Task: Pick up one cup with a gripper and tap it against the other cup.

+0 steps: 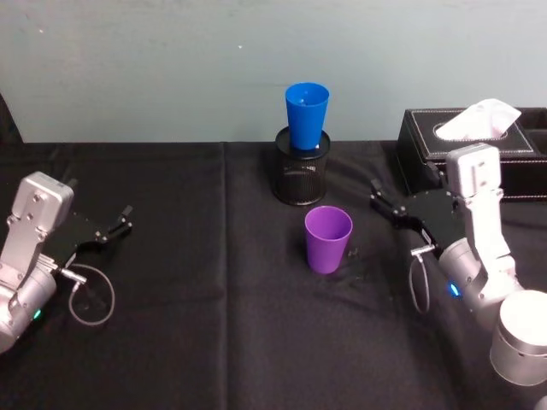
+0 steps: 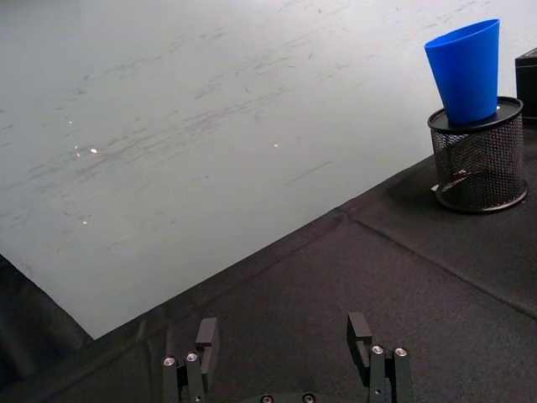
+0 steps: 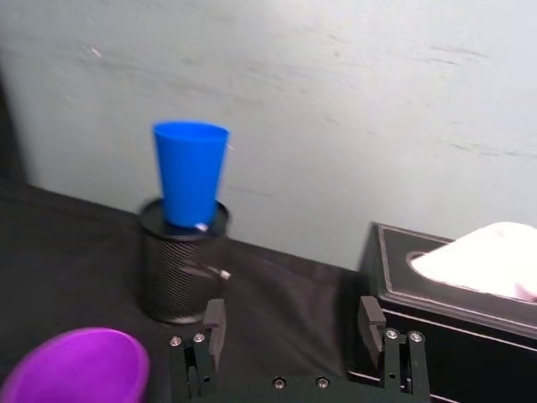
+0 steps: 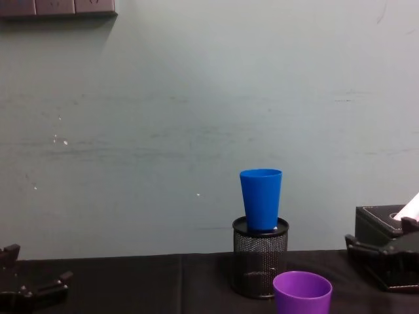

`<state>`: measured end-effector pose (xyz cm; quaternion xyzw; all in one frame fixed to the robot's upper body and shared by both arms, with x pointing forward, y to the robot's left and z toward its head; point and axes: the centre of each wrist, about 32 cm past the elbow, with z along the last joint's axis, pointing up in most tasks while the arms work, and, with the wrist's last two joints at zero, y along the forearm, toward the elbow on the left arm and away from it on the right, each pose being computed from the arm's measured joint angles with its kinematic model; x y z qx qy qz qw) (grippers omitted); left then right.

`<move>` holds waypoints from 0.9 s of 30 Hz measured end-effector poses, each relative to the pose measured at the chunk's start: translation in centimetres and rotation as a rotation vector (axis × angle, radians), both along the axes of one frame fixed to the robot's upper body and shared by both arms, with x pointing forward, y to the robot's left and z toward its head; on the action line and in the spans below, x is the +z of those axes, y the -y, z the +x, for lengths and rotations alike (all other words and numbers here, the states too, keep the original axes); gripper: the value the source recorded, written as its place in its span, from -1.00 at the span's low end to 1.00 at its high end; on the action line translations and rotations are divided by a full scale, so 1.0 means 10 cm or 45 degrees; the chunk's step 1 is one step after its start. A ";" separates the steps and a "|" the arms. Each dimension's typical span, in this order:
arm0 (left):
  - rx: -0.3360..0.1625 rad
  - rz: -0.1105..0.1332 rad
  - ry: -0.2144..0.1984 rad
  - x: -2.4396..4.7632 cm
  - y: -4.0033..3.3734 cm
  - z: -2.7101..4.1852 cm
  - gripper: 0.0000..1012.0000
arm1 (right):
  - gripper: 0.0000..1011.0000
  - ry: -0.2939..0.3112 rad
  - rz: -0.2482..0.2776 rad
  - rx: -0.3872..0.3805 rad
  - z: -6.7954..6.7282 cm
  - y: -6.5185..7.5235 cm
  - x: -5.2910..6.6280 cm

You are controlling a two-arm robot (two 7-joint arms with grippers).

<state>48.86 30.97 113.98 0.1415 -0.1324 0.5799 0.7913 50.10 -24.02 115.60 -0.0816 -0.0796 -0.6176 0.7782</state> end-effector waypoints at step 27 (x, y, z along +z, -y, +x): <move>0.000 0.000 0.000 0.000 0.000 0.000 0.98 | 0.98 -0.002 -0.090 -0.081 0.10 -0.03 -0.06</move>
